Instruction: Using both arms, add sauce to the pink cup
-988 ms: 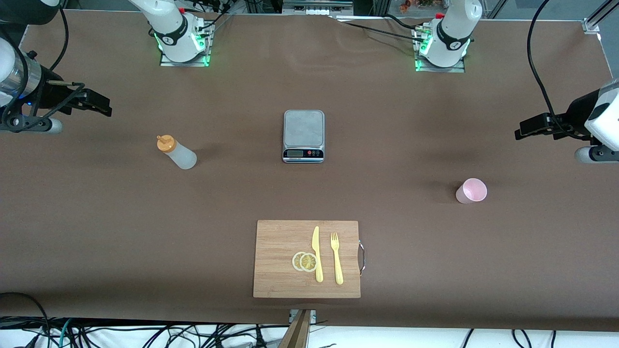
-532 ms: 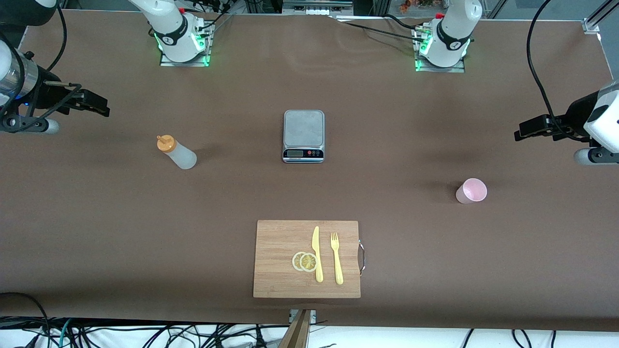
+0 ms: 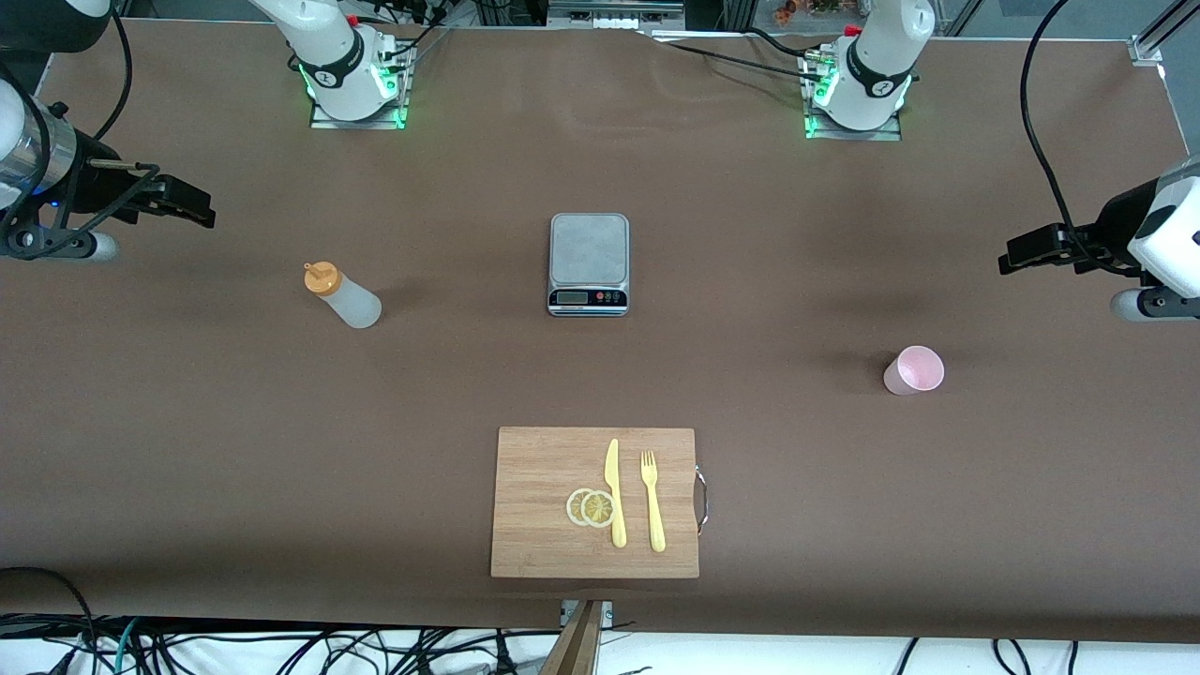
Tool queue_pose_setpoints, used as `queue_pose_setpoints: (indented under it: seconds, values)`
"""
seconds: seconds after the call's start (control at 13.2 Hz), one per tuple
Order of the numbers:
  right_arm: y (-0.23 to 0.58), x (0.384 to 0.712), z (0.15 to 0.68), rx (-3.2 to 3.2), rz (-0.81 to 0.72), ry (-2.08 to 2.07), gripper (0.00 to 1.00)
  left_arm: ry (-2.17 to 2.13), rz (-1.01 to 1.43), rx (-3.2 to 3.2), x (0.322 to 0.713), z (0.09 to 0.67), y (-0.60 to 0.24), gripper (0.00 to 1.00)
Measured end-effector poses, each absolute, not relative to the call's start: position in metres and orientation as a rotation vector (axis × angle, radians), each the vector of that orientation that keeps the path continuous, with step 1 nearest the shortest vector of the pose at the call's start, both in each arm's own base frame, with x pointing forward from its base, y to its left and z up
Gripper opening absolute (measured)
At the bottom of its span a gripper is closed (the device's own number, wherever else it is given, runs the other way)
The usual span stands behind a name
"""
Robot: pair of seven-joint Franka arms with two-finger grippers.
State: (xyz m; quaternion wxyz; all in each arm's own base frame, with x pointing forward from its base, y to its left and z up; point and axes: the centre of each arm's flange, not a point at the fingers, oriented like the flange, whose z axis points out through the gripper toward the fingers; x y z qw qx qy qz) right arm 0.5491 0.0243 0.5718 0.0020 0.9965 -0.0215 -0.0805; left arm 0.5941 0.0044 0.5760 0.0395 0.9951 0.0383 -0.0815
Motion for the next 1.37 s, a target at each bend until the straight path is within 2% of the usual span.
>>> queue_pose_setpoints:
  seconds: [0.3, 0.68, 1.37]
  values:
    - [0.024, 0.551, 0.569, 3.126, -0.260, -0.067, 1.00, 0.117, -0.273, 3.049, 0.596, 0.569, 0.004, 1.00]
    - [0.024, 0.551, 0.568, 3.126, -0.260, -0.067, 1.00, 0.095, -0.376, 3.041, 0.614, 0.517, 0.008, 1.00]
    - [0.015, 0.551, 0.566, 3.124, -0.277, -0.095, 1.00, -0.051, -0.314, 3.114, 0.636, 0.321, 0.034, 1.00]
